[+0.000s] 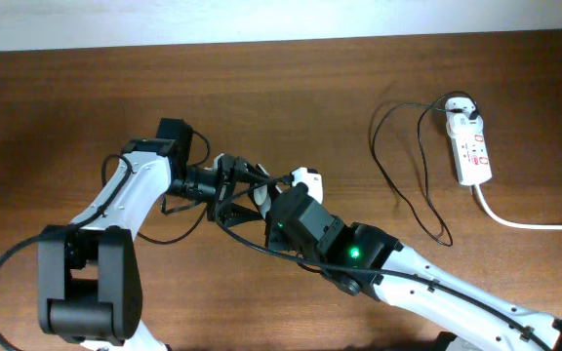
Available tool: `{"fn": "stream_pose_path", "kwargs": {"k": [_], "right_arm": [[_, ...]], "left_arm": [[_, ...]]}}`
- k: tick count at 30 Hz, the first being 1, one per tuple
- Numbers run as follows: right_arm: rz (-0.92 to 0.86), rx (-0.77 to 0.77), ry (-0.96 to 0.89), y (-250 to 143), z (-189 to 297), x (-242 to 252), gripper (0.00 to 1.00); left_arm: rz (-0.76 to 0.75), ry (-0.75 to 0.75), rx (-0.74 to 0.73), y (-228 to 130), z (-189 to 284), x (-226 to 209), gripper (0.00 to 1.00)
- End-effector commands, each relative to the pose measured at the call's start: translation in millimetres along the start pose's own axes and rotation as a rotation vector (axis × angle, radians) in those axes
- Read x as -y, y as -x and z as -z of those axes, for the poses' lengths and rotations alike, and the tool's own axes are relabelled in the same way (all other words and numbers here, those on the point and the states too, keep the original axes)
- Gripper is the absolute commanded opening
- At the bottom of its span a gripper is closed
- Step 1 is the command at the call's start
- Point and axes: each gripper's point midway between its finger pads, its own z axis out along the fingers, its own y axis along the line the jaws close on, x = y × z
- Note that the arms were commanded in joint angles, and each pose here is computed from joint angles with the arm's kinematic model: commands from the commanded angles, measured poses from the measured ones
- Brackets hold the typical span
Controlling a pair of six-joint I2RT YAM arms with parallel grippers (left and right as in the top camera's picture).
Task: Plug charger to phone and switch on socket
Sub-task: 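Grasp the phone's side edge with the right gripper beside the left gripper, then open the left gripper and pull it back from the phone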
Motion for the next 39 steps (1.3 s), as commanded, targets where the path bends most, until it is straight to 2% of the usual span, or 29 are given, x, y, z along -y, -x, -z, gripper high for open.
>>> {"fn": "stream_pose_path", "kwargs": {"k": [1,8,12,13,18,19,26,29,31,33,39], "right_arm": [[-0.001,0.003,0.019,2.6,1.7,-7.7,0.12],[-0.001,-0.015,0.033,-0.4,1.8,-10.0,0.08],[-0.001,-0.015,0.034,-0.4,2.4,-10.2,0.08],[-0.001,-0.025,0.042,-2.2,2.4,-11.5,0.05],[-0.001,-0.049,0.058,-6.4,2.8,-14.1,0.04],[-0.001,-0.051,0.059,-6.7,3.1,-14.4,0.04],[-0.003,-0.028,0.087,-0.8,15.3,-19.5,0.04],[-0.003,-0.027,0.084,-0.5,16.8,-18.5,0.04],[-0.004,-0.03,0.086,-1.0,16.8,-18.9,0.04],[-0.004,-0.028,0.087,-0.6,17.3,-19.2,0.04],[-0.007,-0.007,0.114,4.9,26.7,-24.0,0.04]], "left_arm": [[0.004,-0.04,-0.026,-3.8,1.8,6.3,0.72],[0.004,-0.033,-0.02,-2.9,1.8,5.2,0.72],[0.003,-0.005,0.004,1.3,1.8,0.2,0.81],[0.005,0.018,0.025,5.1,2.4,-3.9,0.82],[0.006,0.023,0.034,6.9,3.7,-5.1,0.82],[0.006,0.023,0.034,6.8,3.7,-5.1,0.86],[0.003,0.003,0.021,4.9,4.1,-1.5,0.88],[-0.133,-0.117,-0.004,4.2,16.9,21.6,0.92],[-0.202,-0.139,0.024,7.1,28.0,27.7,0.99],[-0.25,-0.153,0.053,6.8,38.0,31.2,0.99],[-0.474,-0.087,0.21,-8.5,67.6,38.7,0.99]]}}
